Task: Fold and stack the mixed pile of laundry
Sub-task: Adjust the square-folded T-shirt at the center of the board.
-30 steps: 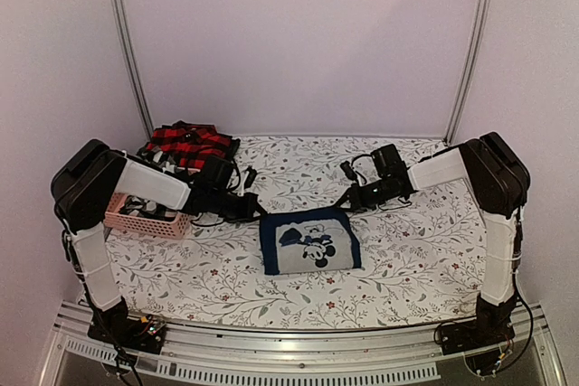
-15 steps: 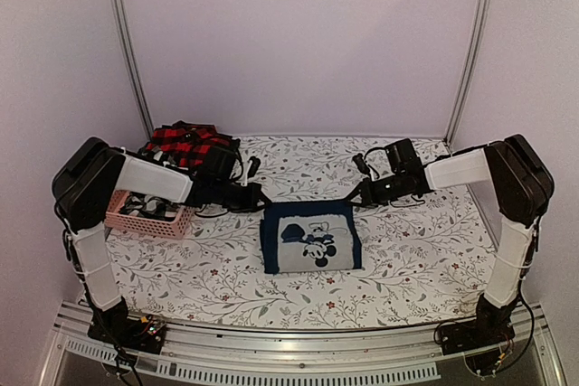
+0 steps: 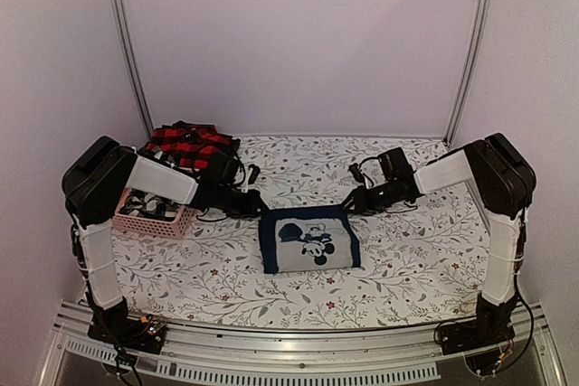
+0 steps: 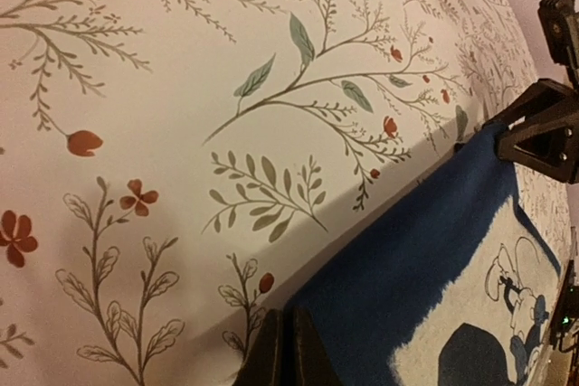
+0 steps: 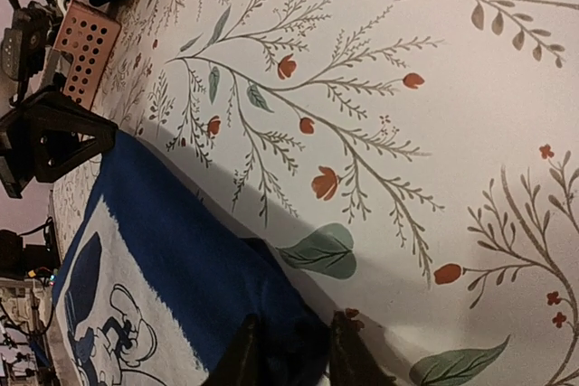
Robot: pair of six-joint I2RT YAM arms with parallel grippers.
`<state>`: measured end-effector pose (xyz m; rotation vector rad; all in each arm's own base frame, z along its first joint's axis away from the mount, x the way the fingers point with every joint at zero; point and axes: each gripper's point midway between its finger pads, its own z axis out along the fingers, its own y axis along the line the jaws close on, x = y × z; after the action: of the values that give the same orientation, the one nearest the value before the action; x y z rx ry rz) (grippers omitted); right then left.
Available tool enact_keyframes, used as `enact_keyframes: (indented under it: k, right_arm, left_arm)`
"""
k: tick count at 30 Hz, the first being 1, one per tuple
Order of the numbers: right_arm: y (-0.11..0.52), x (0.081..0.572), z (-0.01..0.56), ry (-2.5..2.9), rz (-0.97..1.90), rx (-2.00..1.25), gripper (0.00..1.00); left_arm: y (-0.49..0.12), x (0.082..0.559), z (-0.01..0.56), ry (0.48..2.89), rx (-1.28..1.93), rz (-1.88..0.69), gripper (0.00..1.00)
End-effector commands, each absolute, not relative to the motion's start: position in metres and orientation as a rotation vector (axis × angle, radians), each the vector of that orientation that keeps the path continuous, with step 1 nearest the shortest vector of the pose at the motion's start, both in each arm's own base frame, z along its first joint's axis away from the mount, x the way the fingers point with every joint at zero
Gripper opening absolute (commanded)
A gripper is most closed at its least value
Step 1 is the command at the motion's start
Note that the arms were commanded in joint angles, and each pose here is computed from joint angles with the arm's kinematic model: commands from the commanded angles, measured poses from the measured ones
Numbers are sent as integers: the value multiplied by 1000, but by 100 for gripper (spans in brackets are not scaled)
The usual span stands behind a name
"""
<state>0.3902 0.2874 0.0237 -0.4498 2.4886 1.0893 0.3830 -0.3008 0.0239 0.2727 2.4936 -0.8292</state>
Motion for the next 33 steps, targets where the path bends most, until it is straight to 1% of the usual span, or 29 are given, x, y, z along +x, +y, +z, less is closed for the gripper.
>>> enact_keyframes:
  k: [1,2,3,4,6,7,10,14,17,19,21,25,28,33]
  right_arm:
    - [281,402,39,2475,1017,-433,45]
    - [277,401,46,2473,992,-434,55]
    - [275,400,62,2447,970,-444,62]
    - [272,396,71,2437,959,-451,68]
    - [270,384,99,2385,981,-486,75]
    - [271,377,122,2333,1011,-514,77]
    - [280,342,157,2256,1171,-581,79]
    - [315,285,168,2216,1406,-675,79]
    - [336,254,157,2240,1548,-689,79]
    - [347,242,148,2269,1594,-695,79]
    - [352,240,137,2297,1610,-678,79]
    - [355,242,108,2363,1632,-608,80]
    - [354,239,76,2437,1662,-534,79]
    - [340,220,20,2609,1692,-364,80]
  left_arm:
    - [-282,399,39,2454,253,-728,39]
    - [-280,399,51,2419,260,-722,66]
    - [-278,397,67,2373,276,-721,94]
    - [-277,393,84,2324,298,-727,99]
    - [-278,380,118,2233,355,-758,100]
    - [-281,371,133,2198,384,-787,100]
    - [-304,333,162,2139,499,-966,100]
    - [-356,268,179,2090,624,-1262,100]
    - [-390,236,181,2083,688,-1398,100]
    - [-408,224,177,2094,705,-1472,100]
    - [-419,218,164,2117,704,-1525,100]
    - [-422,214,126,2216,626,-1587,100]
    - [-413,215,89,2323,530,-1586,100]
    - [-376,219,36,2477,270,-1557,100]
